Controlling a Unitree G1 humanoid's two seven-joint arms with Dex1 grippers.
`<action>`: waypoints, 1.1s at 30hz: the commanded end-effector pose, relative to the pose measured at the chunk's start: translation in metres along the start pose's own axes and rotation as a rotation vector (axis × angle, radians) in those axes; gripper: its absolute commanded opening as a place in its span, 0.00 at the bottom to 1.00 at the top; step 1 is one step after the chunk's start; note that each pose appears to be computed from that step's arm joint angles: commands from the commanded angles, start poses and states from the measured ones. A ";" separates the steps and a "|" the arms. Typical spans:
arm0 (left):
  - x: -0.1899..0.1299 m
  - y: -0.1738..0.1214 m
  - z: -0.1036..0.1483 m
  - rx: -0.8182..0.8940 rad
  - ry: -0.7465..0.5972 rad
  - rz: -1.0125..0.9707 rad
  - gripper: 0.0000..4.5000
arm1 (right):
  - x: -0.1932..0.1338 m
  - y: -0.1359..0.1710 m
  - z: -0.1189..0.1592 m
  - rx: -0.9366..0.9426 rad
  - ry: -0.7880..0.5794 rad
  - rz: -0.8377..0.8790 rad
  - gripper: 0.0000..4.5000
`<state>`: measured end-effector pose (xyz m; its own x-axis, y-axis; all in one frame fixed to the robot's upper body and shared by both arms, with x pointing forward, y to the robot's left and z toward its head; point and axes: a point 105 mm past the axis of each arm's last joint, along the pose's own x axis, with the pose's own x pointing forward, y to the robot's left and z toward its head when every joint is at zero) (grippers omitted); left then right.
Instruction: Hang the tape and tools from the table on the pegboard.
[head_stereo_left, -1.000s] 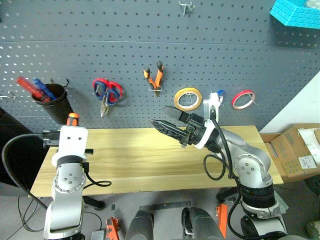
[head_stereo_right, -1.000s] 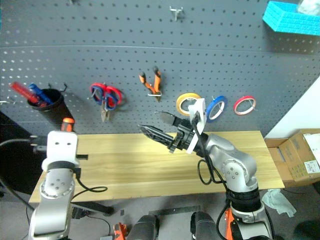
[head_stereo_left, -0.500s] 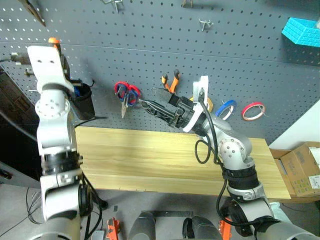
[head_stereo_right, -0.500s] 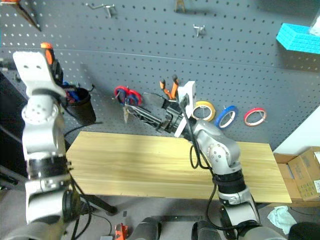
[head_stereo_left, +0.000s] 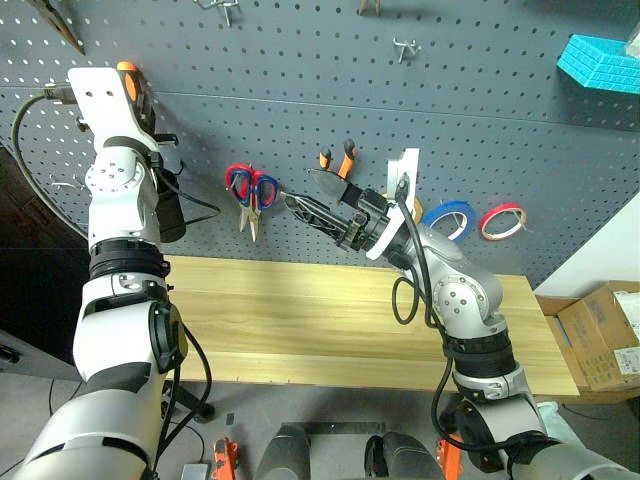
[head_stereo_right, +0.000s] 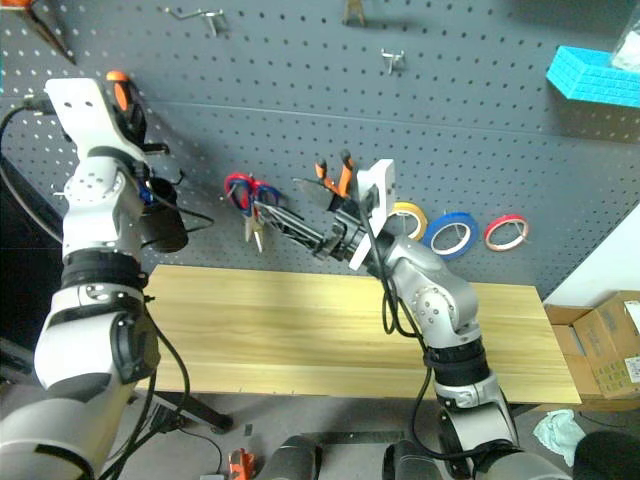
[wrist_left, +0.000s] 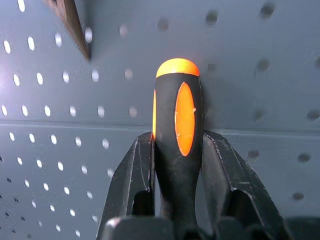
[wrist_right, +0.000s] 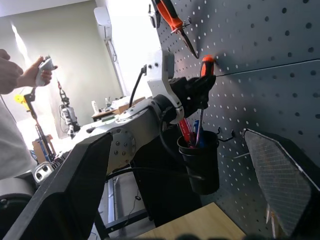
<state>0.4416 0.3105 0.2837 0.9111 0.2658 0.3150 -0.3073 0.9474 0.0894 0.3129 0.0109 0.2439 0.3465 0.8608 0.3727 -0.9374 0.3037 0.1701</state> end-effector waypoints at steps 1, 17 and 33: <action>-0.002 0.013 0.008 -0.008 -0.047 0.042 0.20 | -0.004 0.002 0.014 -0.046 -0.040 -0.008 1.00; -0.033 0.014 -0.009 -0.038 -0.024 0.062 1.00 | -0.007 -0.001 0.012 -0.054 -0.035 -0.024 1.00; -0.107 -0.101 0.040 -0.048 -0.086 -0.335 1.00 | -0.050 -0.019 0.015 -0.328 0.051 -0.320 1.00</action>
<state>0.3720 0.1965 0.2758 0.9404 -0.0236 0.3393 -0.0345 0.9858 0.1642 0.3107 -0.0353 0.2293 0.5641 0.7762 0.2816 -0.8151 0.5779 0.0399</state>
